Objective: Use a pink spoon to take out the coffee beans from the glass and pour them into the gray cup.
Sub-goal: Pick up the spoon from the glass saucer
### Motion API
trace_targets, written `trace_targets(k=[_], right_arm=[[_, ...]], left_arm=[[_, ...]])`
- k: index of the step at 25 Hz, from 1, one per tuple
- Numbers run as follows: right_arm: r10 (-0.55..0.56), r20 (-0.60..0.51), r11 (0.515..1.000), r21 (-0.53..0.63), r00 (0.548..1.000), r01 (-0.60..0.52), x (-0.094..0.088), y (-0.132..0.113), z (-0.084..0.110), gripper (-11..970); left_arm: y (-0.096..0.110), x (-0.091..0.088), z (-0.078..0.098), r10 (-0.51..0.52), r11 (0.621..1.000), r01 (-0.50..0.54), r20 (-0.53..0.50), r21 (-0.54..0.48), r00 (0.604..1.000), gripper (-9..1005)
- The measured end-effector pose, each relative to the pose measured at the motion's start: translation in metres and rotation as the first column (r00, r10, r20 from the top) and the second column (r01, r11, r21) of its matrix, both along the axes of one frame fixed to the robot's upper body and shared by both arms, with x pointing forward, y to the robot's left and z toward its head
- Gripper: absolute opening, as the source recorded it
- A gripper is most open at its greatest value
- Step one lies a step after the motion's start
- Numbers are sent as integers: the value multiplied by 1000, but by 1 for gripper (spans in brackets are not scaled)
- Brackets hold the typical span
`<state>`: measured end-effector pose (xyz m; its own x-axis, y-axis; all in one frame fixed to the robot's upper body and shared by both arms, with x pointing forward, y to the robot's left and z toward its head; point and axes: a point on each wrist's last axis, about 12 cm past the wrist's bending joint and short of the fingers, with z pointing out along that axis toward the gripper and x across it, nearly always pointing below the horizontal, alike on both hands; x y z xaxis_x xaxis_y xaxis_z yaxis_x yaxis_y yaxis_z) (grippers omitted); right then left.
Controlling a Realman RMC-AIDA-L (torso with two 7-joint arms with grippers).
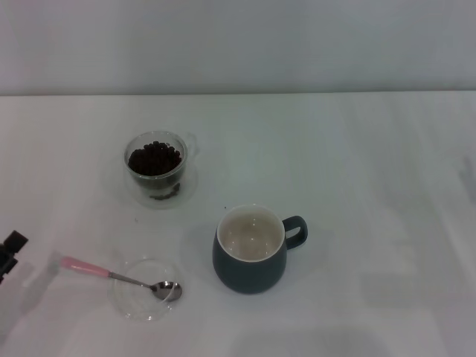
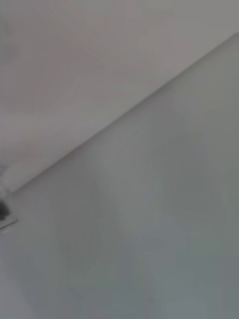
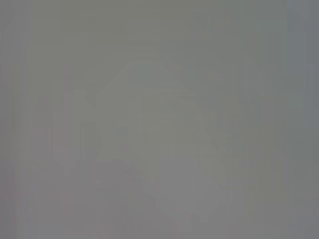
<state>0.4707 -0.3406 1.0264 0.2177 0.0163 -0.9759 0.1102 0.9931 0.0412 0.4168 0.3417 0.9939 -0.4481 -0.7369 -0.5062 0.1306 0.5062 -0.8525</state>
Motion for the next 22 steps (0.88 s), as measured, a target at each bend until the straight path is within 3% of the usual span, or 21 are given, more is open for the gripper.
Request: trace_targets(k=[10,22], right_arm=[[16,10,1000,-1,1000,-16,6,3,3,876],[15,9,1000,0,1000,-15,7,3,3,877]], left_arm=[[-18,5,-12,-41,999,42,-68,16,997,888],[-29,19,-13,-121,990,127,-86,57,989,879]])
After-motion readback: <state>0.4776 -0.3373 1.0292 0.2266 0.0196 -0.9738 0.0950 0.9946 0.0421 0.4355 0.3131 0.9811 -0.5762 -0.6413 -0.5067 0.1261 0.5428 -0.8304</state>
